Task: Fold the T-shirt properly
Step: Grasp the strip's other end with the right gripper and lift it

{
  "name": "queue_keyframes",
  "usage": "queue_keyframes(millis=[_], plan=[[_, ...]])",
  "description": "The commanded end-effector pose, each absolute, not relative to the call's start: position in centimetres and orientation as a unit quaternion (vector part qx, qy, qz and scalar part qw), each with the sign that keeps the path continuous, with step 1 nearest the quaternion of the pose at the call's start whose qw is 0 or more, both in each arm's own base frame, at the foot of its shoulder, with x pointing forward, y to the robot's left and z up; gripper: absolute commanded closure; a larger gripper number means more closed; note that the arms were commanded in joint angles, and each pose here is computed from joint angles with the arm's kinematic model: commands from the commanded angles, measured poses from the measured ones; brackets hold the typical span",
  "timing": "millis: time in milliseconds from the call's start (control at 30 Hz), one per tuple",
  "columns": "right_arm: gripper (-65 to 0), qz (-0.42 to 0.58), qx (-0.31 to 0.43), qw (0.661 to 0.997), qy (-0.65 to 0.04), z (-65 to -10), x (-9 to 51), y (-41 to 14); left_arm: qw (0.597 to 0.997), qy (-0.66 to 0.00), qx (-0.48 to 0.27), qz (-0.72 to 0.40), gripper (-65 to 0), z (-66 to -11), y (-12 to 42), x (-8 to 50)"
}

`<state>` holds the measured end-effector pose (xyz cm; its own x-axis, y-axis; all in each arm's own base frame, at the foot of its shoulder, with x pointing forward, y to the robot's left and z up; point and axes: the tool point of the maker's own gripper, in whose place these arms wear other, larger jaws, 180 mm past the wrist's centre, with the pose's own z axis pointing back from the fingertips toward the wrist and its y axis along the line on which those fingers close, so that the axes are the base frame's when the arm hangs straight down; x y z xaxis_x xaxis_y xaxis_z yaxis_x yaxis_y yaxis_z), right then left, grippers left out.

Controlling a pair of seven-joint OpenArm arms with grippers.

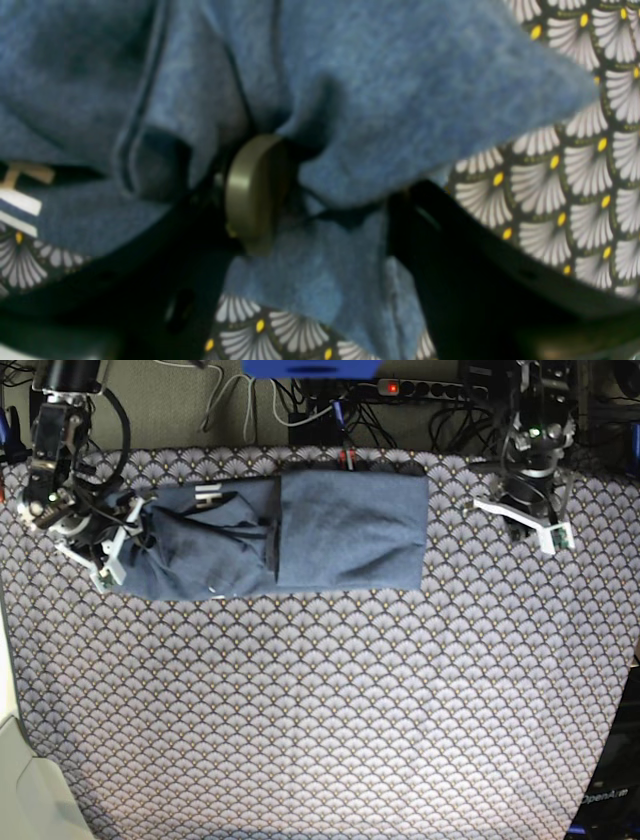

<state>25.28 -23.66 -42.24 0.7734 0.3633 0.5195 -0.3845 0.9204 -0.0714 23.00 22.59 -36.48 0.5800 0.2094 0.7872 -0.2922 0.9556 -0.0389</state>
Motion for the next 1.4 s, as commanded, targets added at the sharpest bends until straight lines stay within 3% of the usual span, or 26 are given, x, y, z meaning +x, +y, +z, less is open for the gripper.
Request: queue_keyframes(millis=[0,267,767,1367], plan=[[-30.3,0.196,-0.001,0.941,-0.275,-41.6,25.7,-25.2,0.881,-0.451,0.054,0.136,-5.2,-35.6,23.0,23.1],[-30.3,0.165,-0.024,0.945,-0.282,-40.7,25.5,-28.1,0.882,-0.448,0.055,0.136,-5.2,-35.8,23.0,22.9],[-30.3,0.154,-0.009,0.953,-0.260,-42.4,24.6,-28.1,0.882,-0.448,0.055,0.136,-5.2,-35.8,23.1,22.9],[-30.3,0.164,0.042,0.952,-0.256,-44.1,24.4,-23.0,0.881,-0.450,0.055,0.136,-5.2,-35.6,23.1,23.1]])
